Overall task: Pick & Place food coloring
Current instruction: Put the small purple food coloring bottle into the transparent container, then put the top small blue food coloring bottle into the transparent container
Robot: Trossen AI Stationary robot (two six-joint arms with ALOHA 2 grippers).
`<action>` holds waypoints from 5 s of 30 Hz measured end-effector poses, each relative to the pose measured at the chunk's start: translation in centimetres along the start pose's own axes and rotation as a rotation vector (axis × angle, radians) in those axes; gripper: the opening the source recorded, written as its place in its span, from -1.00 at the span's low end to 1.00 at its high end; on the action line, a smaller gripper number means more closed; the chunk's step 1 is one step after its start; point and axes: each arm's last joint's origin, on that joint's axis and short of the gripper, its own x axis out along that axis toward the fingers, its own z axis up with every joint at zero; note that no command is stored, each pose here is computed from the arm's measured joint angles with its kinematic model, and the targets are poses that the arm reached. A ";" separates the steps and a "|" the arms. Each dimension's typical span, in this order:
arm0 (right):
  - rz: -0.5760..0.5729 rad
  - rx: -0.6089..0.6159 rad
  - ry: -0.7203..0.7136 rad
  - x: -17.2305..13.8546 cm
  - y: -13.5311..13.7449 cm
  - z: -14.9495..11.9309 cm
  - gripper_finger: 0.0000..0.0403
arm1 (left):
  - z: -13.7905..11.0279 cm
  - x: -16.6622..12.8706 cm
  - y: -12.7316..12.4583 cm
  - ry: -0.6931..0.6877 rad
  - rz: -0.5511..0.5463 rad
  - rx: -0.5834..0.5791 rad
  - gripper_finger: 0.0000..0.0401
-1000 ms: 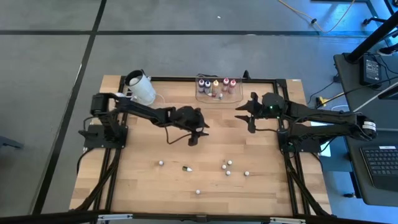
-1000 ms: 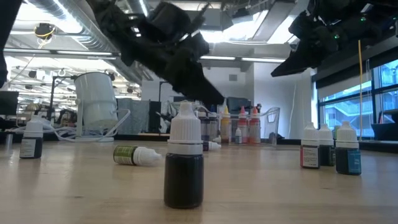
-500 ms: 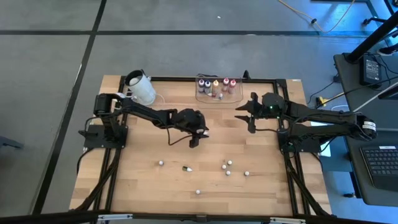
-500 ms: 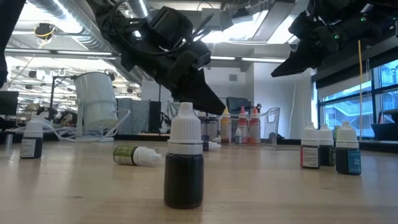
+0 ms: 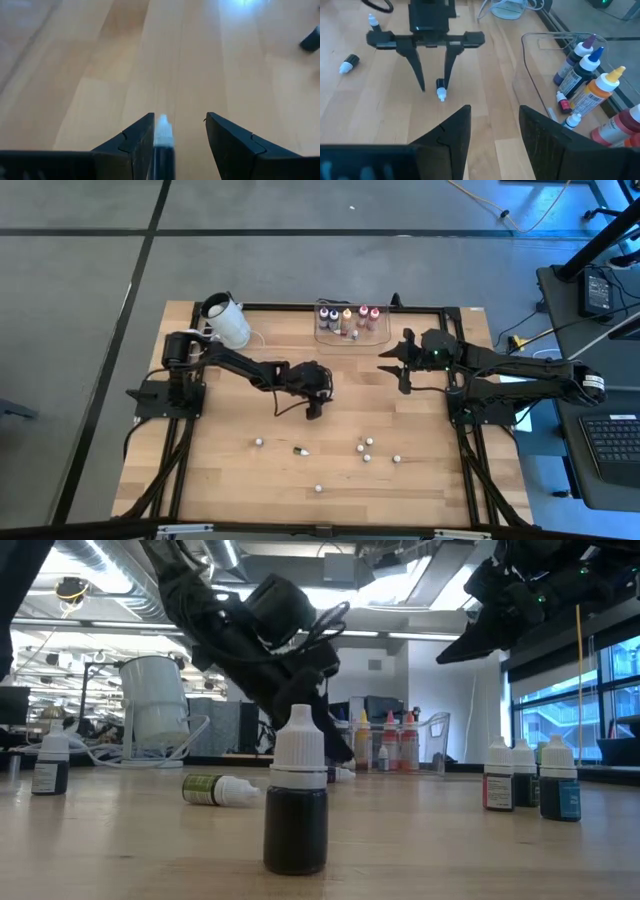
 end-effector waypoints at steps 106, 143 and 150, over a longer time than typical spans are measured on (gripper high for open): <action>0.013 -0.042 0.083 3.0 -0.2 -1.0 -0.16 | 8.6 -1.2 13.8 0.440 0.383 -0.360 -0.61; 0.008 -0.041 0.053 3.0 -0.3 -0.7 -0.16 | 11.6 -0.5 13.1 0.276 0.365 -0.529 -0.51; 0.008 -0.038 0.058 3.0 -0.3 -0.7 -0.16 | 10.8 0.8 13.3 0.285 0.382 -0.572 -0.53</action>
